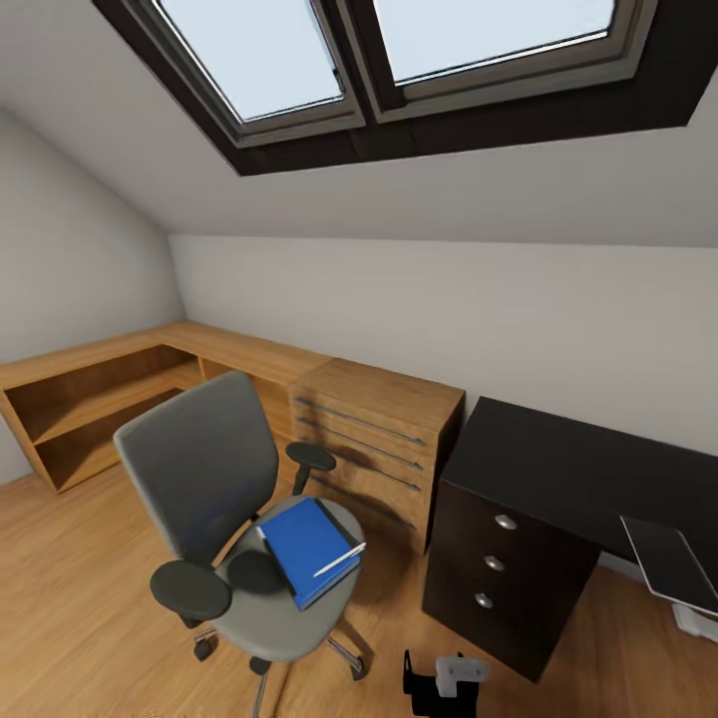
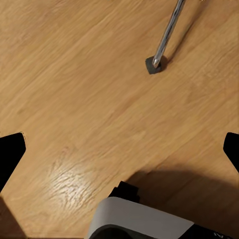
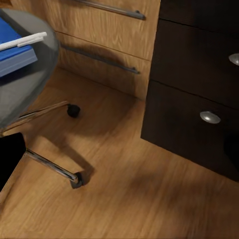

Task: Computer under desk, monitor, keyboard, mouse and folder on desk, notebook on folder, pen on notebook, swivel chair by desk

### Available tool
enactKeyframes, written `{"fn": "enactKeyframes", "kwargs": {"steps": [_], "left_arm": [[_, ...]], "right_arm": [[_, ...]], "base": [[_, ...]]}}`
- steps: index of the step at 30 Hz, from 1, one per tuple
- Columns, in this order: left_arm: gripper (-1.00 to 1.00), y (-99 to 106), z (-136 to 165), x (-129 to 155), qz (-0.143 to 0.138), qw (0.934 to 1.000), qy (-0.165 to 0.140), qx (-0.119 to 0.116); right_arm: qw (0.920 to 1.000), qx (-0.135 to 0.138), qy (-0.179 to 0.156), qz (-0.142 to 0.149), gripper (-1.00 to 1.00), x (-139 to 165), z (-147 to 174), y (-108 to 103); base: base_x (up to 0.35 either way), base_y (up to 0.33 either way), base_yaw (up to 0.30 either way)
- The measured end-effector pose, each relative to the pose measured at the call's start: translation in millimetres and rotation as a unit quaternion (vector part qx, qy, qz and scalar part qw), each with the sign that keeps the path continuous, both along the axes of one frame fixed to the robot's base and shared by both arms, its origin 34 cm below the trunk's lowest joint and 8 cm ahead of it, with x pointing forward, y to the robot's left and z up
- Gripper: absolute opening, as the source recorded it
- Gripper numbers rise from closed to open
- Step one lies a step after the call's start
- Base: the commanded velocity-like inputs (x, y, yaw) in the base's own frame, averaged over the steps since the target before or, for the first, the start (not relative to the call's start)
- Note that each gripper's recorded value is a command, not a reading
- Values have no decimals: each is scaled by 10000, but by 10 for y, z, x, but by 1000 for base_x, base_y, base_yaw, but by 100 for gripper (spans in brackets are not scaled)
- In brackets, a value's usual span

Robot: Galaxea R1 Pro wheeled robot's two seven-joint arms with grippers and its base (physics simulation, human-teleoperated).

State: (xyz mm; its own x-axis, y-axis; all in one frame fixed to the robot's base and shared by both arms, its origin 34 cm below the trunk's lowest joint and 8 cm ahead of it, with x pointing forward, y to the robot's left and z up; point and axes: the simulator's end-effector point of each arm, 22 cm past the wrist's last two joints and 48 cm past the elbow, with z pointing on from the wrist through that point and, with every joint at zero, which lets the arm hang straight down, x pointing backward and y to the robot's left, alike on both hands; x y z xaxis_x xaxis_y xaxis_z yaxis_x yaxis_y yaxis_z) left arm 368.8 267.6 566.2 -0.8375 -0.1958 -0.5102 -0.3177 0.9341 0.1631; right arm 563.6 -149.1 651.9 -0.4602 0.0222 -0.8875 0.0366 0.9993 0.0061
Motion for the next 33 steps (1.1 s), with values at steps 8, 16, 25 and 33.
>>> {"fn": "enactKeyframes", "kwargs": {"steps": [8, 16, 25, 33], "left_arm": [[100, 100, 57, 70, 190, 9990, -389, 80], [100, 114, 57, 69, 196, 9989, -409, 97], [100, 1374, 218, 23, 1403, 9863, -546, 673], [100, 2583, 683, 61, 3413, 9210, -1876, 100]], "right_arm": [[10000, -1, -1, 4, 100, 0, 1, 2], [10000, -1, -2, 14, 100, 0, 1, 5], [9966, 497, -403, -512, 100, 717, 626, 137], [9752, 1423, 996, -1375, 100, 1321, 931, 174]], "base": [[0, 0, 277], [0, 0, 234], [0, 0, 18], [38, 0, 0]]}}
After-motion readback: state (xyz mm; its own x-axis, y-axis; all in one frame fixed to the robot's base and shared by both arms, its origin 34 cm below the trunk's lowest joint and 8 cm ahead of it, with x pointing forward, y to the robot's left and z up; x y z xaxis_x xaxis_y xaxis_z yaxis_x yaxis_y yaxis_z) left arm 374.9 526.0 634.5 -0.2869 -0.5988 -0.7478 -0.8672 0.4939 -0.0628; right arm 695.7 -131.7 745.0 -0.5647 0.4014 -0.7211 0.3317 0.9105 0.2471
